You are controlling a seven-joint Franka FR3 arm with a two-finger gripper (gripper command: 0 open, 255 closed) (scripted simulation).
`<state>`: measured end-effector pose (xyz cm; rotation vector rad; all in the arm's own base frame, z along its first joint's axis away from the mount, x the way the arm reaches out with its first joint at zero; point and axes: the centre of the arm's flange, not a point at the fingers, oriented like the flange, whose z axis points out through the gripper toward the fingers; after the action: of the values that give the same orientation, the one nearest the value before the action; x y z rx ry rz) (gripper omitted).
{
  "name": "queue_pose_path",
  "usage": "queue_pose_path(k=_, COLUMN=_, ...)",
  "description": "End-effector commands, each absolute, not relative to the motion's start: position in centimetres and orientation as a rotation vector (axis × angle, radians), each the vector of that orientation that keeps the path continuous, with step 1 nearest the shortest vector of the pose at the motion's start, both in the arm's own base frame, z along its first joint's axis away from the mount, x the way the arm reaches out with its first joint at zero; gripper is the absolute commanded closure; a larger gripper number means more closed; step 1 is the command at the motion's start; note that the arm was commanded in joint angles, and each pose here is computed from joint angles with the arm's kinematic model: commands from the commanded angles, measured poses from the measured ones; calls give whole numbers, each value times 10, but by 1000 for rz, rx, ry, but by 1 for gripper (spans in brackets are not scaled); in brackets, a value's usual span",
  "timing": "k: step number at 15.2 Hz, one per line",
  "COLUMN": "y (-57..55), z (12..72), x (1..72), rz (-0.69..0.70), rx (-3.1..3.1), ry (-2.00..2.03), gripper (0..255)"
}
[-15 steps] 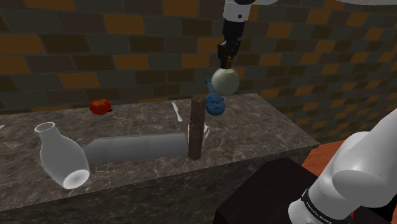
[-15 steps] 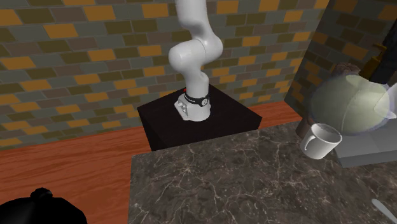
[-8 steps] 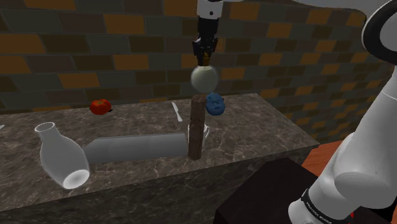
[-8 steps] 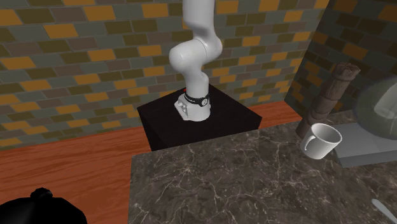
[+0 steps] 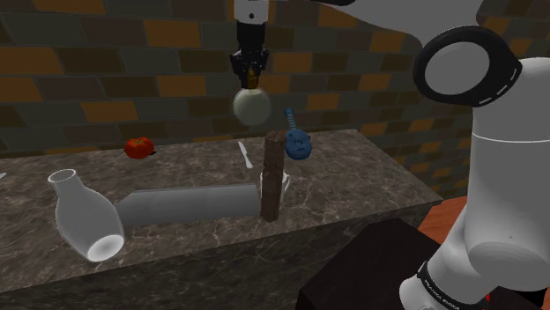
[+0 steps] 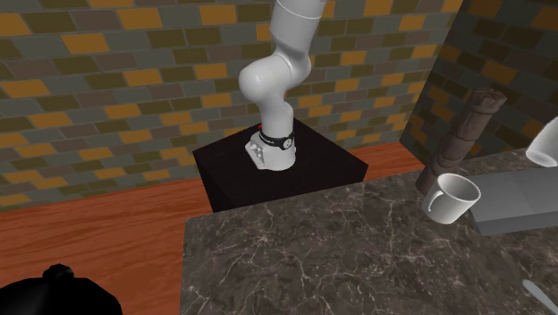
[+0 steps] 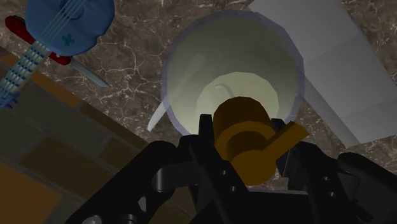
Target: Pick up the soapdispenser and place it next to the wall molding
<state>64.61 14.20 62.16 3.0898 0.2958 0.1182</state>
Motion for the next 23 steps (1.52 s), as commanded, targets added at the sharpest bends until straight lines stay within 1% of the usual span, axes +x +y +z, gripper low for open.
queue_pose_path(k=1, y=146, z=613, x=652, rz=120, rx=3090, ry=294, gripper=255)
queue_pose_path(k=23, y=146, z=497, x=652, rz=120, rx=3090, ry=294, gripper=255)
